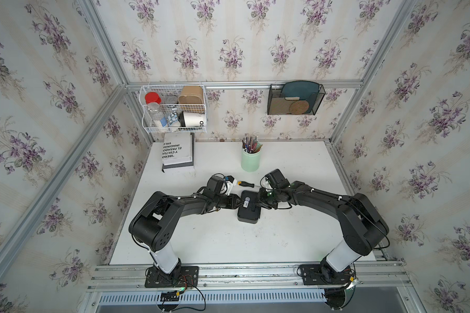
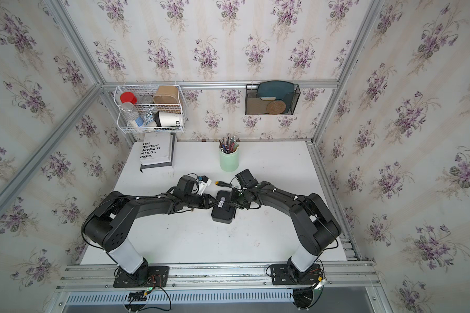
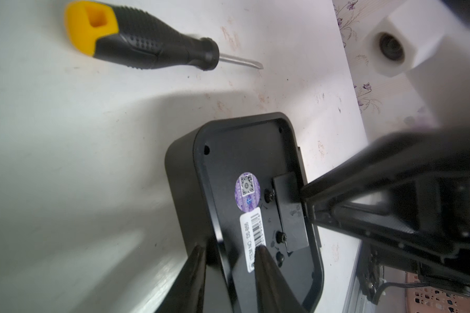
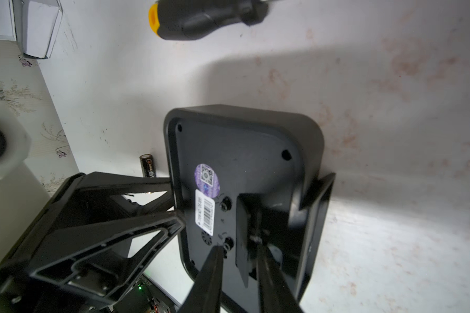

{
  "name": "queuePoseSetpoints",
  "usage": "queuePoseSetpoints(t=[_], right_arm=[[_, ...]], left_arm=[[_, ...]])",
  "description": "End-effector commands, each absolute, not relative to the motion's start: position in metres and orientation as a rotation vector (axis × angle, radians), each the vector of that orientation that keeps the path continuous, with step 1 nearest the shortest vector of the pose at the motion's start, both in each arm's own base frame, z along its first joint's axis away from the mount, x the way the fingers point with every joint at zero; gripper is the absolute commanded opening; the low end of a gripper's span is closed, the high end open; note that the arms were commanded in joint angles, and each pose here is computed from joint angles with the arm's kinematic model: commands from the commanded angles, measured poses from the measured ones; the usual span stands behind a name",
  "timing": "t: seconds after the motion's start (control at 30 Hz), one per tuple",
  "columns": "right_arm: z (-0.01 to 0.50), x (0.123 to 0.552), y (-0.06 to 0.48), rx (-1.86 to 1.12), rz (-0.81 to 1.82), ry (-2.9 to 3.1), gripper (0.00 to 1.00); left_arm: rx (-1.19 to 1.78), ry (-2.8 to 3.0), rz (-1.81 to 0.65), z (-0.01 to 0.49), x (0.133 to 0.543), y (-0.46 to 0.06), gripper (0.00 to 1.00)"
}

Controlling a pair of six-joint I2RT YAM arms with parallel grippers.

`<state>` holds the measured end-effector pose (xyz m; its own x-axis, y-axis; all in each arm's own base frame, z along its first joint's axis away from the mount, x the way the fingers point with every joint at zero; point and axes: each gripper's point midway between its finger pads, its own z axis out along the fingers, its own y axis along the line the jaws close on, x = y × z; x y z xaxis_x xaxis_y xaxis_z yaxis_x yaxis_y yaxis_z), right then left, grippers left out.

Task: Remove the battery from the alarm
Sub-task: Adjust the cover on the alarm.

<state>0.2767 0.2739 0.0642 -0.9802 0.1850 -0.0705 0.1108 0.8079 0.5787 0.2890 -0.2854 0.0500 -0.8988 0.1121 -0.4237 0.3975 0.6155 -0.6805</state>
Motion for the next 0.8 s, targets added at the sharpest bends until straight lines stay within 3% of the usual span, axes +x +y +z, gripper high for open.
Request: queuePoseSetpoints(t=[0.0, 0.33, 0.4, 0.77], right_arm=[[0.066, 0.278, 0.267, 0.251, 0.848, 2.872, 0.28], [0.070, 0.281, 0.266, 0.249, 0.809, 2.866, 0.28], [0.070, 0.281, 0.267, 0.232, 0.767, 2.875, 0.24], [0.054, 0.274, 0.267, 0.172, 0.554, 2.921, 0.25]], left_arm=[[0.445, 2.489, -1.179, 0.054, 0.288, -0.287, 0.34], [0.442, 2.491, -1.161, 0.054, 0.288, -0.285, 0.35], [0.441, 2.489, -1.156, 0.054, 0.288, -0.284, 0.35], [0.433, 2.476, -1.175, 0.055, 0.288, -0.285, 0.34]])
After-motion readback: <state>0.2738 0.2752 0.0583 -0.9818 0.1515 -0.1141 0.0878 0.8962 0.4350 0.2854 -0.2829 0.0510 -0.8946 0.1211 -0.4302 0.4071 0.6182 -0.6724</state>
